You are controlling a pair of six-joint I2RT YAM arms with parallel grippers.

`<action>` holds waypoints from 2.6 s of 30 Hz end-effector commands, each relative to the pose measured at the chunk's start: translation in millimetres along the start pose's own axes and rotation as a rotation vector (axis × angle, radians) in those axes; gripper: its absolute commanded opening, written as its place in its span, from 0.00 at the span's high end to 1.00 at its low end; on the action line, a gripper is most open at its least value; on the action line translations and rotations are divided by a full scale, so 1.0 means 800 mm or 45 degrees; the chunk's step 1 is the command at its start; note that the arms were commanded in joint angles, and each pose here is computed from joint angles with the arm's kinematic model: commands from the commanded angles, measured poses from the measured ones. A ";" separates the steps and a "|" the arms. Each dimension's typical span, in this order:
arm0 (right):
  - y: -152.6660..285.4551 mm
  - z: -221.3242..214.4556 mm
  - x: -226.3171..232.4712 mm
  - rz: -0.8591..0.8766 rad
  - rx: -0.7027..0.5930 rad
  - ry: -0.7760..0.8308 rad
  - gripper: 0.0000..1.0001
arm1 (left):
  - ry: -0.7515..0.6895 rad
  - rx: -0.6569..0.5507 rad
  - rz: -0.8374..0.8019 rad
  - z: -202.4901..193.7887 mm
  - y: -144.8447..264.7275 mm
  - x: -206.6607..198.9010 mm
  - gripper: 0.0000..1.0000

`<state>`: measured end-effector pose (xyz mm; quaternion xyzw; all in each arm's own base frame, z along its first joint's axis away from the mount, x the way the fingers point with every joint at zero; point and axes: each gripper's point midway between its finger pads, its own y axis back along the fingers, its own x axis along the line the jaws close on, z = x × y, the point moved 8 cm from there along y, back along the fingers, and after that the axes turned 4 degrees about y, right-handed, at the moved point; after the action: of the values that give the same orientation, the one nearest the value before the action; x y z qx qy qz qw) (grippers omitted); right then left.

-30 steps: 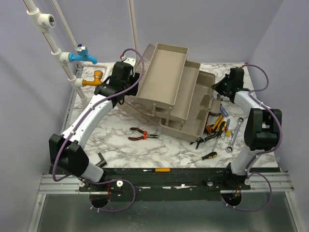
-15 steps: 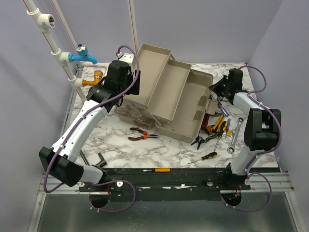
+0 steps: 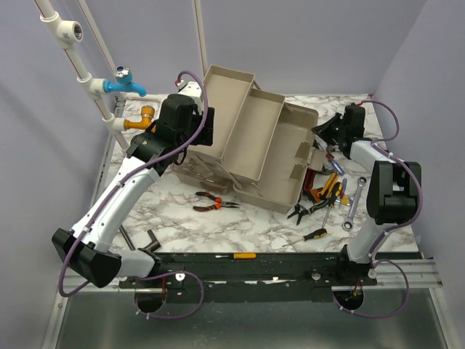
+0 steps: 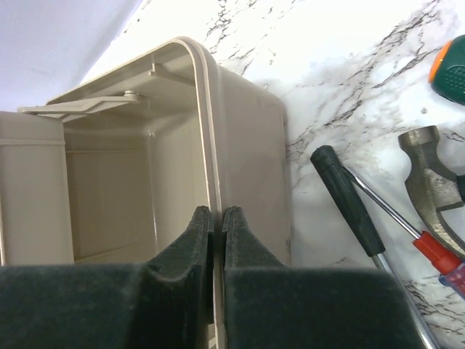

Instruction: Pack the tool kit

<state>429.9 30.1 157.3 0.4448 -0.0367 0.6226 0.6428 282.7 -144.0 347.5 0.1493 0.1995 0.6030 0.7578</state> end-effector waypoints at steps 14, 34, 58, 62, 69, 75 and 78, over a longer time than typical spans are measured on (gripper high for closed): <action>0.087 0.036 0.020 -0.354 -0.174 0.098 0.21 | 0.087 -0.190 -0.455 -0.056 0.085 -0.051 0.24; 0.181 -0.111 -0.095 -0.774 0.084 0.001 0.26 | 0.112 -0.453 -0.921 -0.225 0.107 -0.044 0.01; 0.136 -0.137 -0.138 -0.899 0.177 0.050 0.71 | 0.039 -0.567 -1.020 -0.268 0.106 -0.029 0.01; 0.150 -0.121 -0.123 -0.867 0.126 0.064 0.81 | 0.043 -0.583 -1.018 -0.269 0.107 -0.027 0.01; 0.200 -0.071 -0.088 -0.859 -0.018 0.172 0.83 | 0.037 -0.594 -1.032 -0.269 0.108 -0.028 0.01; 0.237 -0.039 -0.043 -0.622 -0.150 0.222 0.88 | 0.038 -0.592 -1.021 -0.269 0.106 -0.028 0.01; 0.256 -0.024 -0.012 -0.418 -0.217 0.266 0.88 | 0.030 -0.583 -1.033 -0.270 0.105 -0.030 0.01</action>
<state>249.9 -9.0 209.8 0.3533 0.0812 0.4712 0.8041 103.0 -148.4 198.4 -0.1138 0.1201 0.3019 0.9389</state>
